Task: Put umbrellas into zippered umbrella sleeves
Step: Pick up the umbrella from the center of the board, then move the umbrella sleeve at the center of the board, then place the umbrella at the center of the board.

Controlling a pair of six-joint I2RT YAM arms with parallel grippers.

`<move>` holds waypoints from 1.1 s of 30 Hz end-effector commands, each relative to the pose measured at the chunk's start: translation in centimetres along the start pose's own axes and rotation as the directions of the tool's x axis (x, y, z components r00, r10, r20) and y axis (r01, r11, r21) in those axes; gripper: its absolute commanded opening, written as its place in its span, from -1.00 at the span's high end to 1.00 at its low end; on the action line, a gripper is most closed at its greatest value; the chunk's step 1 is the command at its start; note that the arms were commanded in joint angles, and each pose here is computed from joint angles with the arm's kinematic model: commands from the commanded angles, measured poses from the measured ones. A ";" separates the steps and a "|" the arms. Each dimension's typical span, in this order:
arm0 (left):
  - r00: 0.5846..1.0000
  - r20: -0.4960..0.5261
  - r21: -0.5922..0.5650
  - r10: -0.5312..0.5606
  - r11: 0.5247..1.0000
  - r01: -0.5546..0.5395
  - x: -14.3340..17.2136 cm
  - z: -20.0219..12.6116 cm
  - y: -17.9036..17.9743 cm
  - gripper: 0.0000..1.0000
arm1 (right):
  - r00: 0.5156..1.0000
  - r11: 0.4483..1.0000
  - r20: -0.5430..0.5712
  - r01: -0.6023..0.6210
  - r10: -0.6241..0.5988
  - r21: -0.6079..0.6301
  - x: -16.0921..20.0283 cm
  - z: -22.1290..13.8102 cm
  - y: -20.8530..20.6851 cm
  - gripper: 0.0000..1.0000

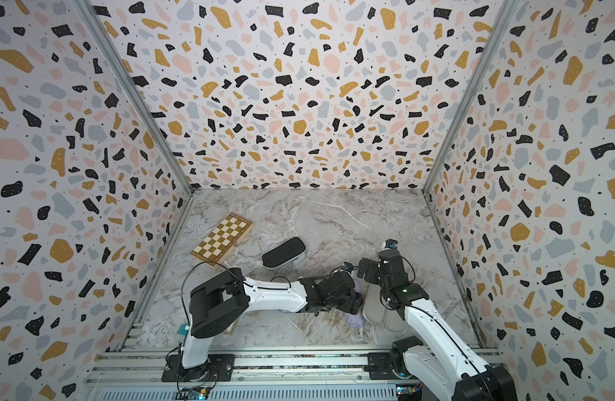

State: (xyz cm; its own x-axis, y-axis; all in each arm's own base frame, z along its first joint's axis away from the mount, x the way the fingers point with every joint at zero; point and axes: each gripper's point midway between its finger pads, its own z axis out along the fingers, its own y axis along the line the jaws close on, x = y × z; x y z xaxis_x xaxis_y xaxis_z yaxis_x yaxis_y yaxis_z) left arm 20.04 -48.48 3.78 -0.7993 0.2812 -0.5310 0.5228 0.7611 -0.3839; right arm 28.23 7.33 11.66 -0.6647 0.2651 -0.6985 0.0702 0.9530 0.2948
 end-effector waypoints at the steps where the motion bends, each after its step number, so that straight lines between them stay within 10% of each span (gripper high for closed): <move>1: 0.997 -0.066 -0.095 0.035 0.995 -0.041 1.9 1.5 2.0 -0.52 | 1.000 1.000 0.030 -0.003 0.004 -0.014 -0.7 -0.6 0.2 -0.99; 10: 0.999 -0.022 -0.177 0.031 0.984 -0.034 0.4 0.1 5.1 0.12 | 0.999 0.999 -0.040 -0.018 0.017 -0.030 1.1 0.3 0.3 -0.99; 21: 0.996 0.037 -0.235 -0.086 0.968 0.092 0.3 -3.8 13.1 0.17 | 0.976 0.999 -0.212 0.036 -0.040 -0.025 5.5 2.6 1.2 -0.61; 33: 0.995 0.041 -0.198 -0.093 0.975 0.099 0.4 -4.5 13.1 0.00 | 0.964 0.971 -0.239 0.061 -0.117 -0.232 6.9 5.0 6.6 -0.45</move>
State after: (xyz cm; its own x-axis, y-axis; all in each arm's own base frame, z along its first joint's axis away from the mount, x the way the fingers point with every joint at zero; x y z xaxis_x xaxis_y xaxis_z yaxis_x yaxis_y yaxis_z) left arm 26.59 -37.25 3.53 -0.8133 0.1348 -0.5661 0.3654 0.8753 -0.3167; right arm 26.86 14.52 4.44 -0.8464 0.1135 -0.5204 -0.0931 0.9305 0.3543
